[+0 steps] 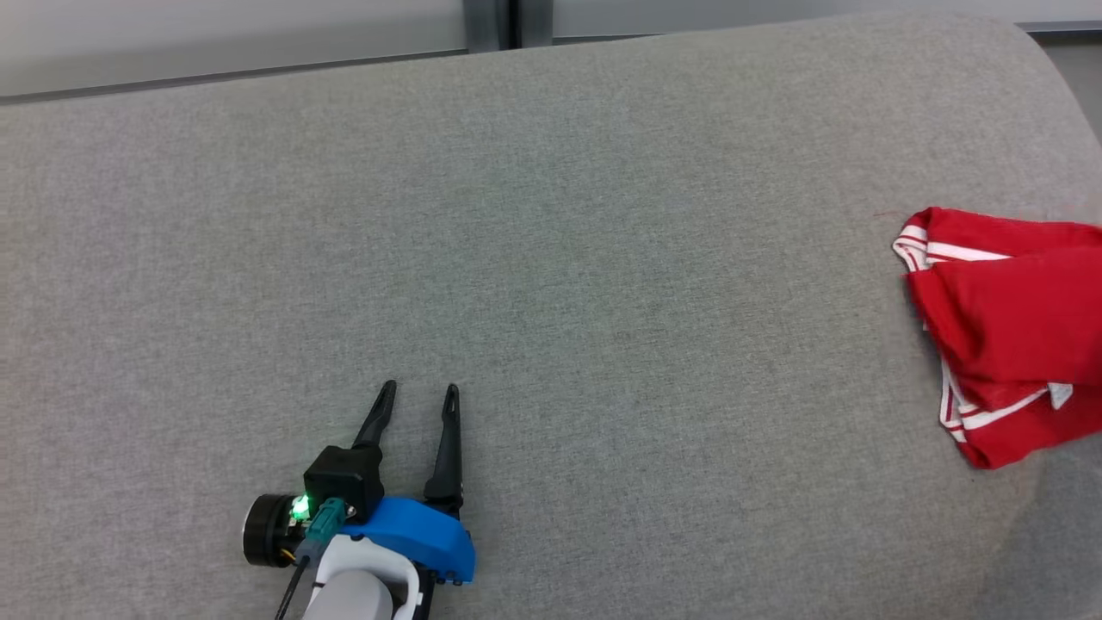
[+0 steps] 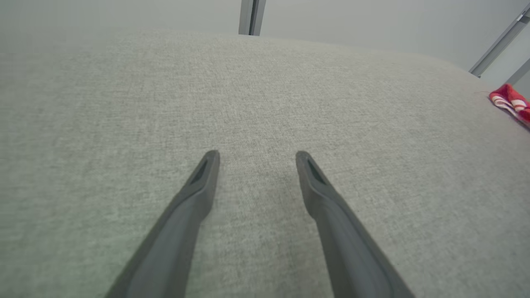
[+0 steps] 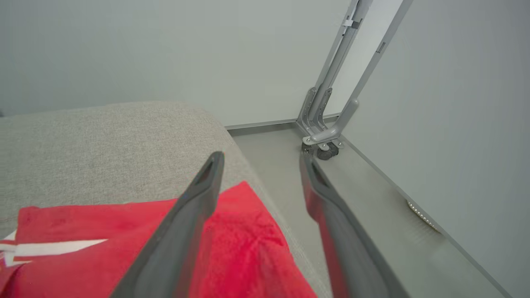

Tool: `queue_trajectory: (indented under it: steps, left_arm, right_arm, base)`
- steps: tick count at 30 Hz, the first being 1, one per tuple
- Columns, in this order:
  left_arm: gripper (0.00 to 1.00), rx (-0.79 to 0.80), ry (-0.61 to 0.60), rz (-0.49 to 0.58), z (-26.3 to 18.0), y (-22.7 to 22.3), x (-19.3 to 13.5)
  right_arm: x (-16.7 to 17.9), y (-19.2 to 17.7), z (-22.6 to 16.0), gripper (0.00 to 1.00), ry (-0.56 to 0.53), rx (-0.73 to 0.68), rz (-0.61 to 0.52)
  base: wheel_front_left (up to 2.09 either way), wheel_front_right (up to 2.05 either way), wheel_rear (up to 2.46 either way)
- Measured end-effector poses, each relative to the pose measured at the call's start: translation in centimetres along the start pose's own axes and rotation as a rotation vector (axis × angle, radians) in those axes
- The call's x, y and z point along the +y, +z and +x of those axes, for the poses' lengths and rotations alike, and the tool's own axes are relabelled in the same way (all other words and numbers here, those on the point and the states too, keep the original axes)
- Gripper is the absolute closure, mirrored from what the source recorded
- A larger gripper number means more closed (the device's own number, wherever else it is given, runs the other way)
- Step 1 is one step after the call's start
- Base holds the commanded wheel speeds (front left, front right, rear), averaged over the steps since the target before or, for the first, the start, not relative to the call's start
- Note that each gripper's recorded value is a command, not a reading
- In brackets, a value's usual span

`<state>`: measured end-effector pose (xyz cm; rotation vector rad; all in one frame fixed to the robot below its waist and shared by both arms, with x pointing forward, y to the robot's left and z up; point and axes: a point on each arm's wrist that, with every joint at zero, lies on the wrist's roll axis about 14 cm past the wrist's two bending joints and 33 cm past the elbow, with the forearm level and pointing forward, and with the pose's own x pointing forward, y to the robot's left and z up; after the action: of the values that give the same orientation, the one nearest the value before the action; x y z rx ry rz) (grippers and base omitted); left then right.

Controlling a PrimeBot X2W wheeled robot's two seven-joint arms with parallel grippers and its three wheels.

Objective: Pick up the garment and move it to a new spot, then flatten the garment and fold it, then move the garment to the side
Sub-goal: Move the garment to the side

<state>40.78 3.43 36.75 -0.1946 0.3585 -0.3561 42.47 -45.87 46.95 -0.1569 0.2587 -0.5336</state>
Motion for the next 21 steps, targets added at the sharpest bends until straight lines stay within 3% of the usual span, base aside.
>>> queue_trajectory:
  steps: [7, 9, 11, 13, 21]
  left_arm:
    - [0.0, -0.037, 0.036, 0.005, -0.4, 1.4, 0.7]
    - [0.0, -0.073, 0.079, 0.007, -1.1, 2.6, 1.5]
    - [0.0, -0.082, 0.094, 0.007, -1.4, 2.8, 1.9]
    - [0.0, -0.11, 0.144, 0.009, -2.6, 3.7, 3.0]
    - [0.0, -0.15, 0.256, 0.004, -5.8, 4.6, 5.8]
  right_arm:
    - [6.2, 3.6, -0.8, 0.0, 0.091, -0.15, 0.072]
    - [9.8, 5.2, -2.4, 0.0, 0.176, -0.218, 0.118]
    - [11.3, 5.2, -3.3, 0.0, 0.216, -0.226, 0.127]
    - [15.1, 4.8, -5.9, 0.0, 0.324, -0.234, 0.154]
    - [20.4, 1.8, -11.0, 0.0, 0.487, -0.174, 0.188]
  base:
    - [0.0, 0.0, 0.0]
    - [0.0, 0.0, 0.0]
    - [0.0, 0.0, 0.0]
    - [0.0, 0.0, 0.0]
    - [0.0, 0.0, 0.0]
